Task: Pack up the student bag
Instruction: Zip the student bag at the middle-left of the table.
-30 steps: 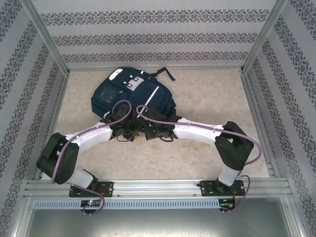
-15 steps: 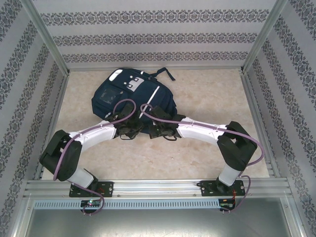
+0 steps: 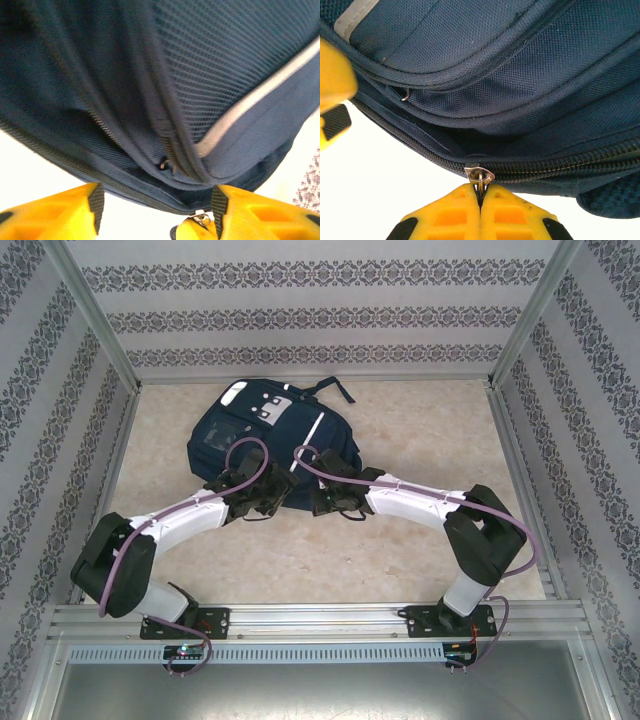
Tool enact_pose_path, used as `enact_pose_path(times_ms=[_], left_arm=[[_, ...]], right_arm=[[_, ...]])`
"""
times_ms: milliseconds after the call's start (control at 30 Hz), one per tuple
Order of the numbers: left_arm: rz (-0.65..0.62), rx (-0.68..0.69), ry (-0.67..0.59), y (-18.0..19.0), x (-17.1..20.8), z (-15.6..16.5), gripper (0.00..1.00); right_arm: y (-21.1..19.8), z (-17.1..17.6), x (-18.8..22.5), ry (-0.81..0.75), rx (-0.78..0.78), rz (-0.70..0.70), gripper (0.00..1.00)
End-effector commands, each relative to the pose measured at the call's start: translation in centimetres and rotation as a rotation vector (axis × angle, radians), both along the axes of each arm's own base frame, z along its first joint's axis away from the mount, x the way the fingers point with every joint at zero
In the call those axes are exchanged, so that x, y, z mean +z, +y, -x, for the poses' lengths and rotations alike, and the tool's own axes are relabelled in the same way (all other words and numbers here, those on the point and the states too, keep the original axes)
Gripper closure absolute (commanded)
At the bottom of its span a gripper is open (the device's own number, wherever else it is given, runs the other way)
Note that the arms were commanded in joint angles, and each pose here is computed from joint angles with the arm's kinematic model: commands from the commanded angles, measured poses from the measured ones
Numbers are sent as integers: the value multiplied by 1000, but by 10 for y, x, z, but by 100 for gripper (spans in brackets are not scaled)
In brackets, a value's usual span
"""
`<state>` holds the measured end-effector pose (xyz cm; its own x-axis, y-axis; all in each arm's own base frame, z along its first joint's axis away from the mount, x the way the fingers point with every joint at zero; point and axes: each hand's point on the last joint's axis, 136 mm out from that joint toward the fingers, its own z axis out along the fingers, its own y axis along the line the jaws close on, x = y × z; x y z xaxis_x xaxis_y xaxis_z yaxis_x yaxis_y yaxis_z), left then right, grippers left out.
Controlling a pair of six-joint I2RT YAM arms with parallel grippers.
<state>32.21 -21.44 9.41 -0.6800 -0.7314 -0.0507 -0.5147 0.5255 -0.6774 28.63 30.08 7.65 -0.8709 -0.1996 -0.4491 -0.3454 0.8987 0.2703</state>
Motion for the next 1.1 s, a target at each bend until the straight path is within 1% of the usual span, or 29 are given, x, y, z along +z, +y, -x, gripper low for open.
enact_pose_path(times_ms=[0,100,267,367,433,500,567,600,733,833,933,1067], left_arm=[[84,9,1,-13,-8,-8,34],[109,8,39,-22,-24,-6,34],[81,8,114,-28,-52,3,35],[55,27,146,-24,-68,6,50],[22,34,173,-19,-79,9,63],[0,42,184,-15,-85,11,75],[-40,56,215,-6,-93,17,93],[-61,59,226,-2,-96,19,100],[-118,78,260,16,-105,30,100],[-166,95,276,31,-105,36,100],[-224,93,299,46,-104,45,100],[-260,90,328,56,-110,54,100]], right_arm=[[3,4,3,-7,12,0,100],[4,4,2,-7,12,2,100],[4,5,1,-2,8,2,100],[6,6,1,-2,8,-2,100],[6,6,1,-1,3,-2,100],[5,6,0,0,0,1,100],[4,6,-2,0,-3,7,100],[3,7,-2,-1,-5,10,100],[-3,5,-2,-8,-13,27,100],[-16,-1,-3,-20,-34,55,100],[-39,-13,-2,-44,-64,92,100],[-76,-30,-9,-43,-118,139,100]])
